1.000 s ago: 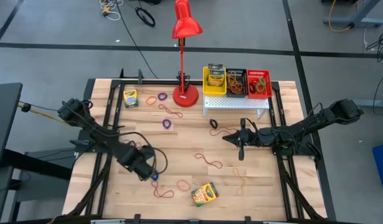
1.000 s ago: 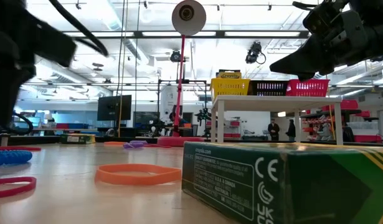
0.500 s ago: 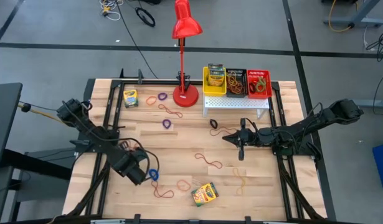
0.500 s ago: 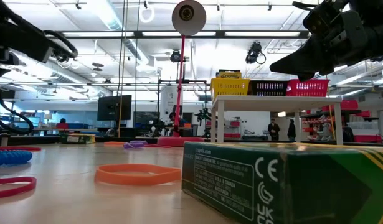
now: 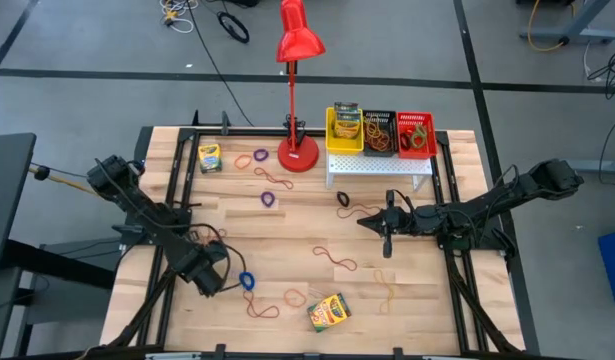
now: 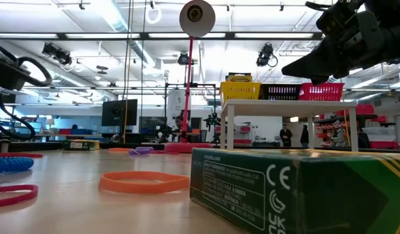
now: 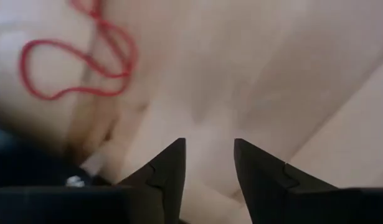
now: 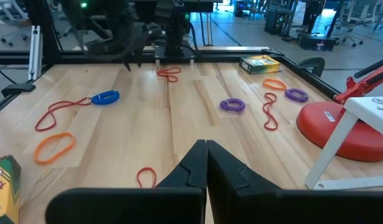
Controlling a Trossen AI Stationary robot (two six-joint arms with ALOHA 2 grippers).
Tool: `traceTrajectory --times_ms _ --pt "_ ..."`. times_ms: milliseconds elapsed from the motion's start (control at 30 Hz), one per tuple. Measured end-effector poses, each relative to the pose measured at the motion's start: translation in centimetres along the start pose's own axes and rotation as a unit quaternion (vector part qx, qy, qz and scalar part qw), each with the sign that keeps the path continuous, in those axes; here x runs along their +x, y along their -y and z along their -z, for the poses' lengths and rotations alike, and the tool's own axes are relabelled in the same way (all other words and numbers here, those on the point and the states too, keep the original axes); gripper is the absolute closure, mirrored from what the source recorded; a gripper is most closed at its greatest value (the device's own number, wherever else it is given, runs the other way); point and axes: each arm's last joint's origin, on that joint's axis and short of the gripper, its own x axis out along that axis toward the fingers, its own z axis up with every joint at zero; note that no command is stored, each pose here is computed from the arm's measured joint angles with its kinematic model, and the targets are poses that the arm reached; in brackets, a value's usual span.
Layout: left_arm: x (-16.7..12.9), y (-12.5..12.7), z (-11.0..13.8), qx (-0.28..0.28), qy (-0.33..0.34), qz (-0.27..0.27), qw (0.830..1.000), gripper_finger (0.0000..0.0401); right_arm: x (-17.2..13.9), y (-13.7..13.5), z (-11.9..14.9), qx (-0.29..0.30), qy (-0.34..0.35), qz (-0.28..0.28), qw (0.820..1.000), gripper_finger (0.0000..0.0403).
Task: Pick & Place Office Desk Supplies
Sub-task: Put the red rubber band into the black bin on the shelf
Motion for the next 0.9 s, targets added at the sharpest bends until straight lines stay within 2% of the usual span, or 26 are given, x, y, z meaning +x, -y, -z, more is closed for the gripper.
traceTrajectory --times_ms 133,333,533,633,733,900 --pt "-0.4 -1.8 -0.7 -0.02 0.004 0.015 1.0 0.0237 0.0 0.0 0.0 0.0 0.0 0.0 1.0 0.0398" --pt "-0.7 -4.9 -2.7 -0.055 0.063 0.022 0.996 0.0222 0.0 0.0 0.0 0.0 0.0 0.0 1.0 0.0398" --pt "1.7 -7.6 -4.0 -0.098 0.049 0.051 0.993 0.0231 0.0 0.0 0.0 0.0 0.001 0.0 1.0 0.0398" --pt "2.6 -7.9 -4.5 -0.097 0.05 0.076 0.991 0.0241 0.0 0.0 0.0 0.0 0.001 0.0 1.0 0.0398" --pt "3.0 -8.3 -4.7 -0.099 0.048 0.08 0.991 0.026 0.0 0.0 0.0 0.0 0.001 0.0 1.0 0.0398" --pt "2.6 -8.4 -5.0 -0.098 0.036 0.083 0.991 0.0324 0.0 0.0 0.0 0.0 0.001 0.0 1.0 0.0398"
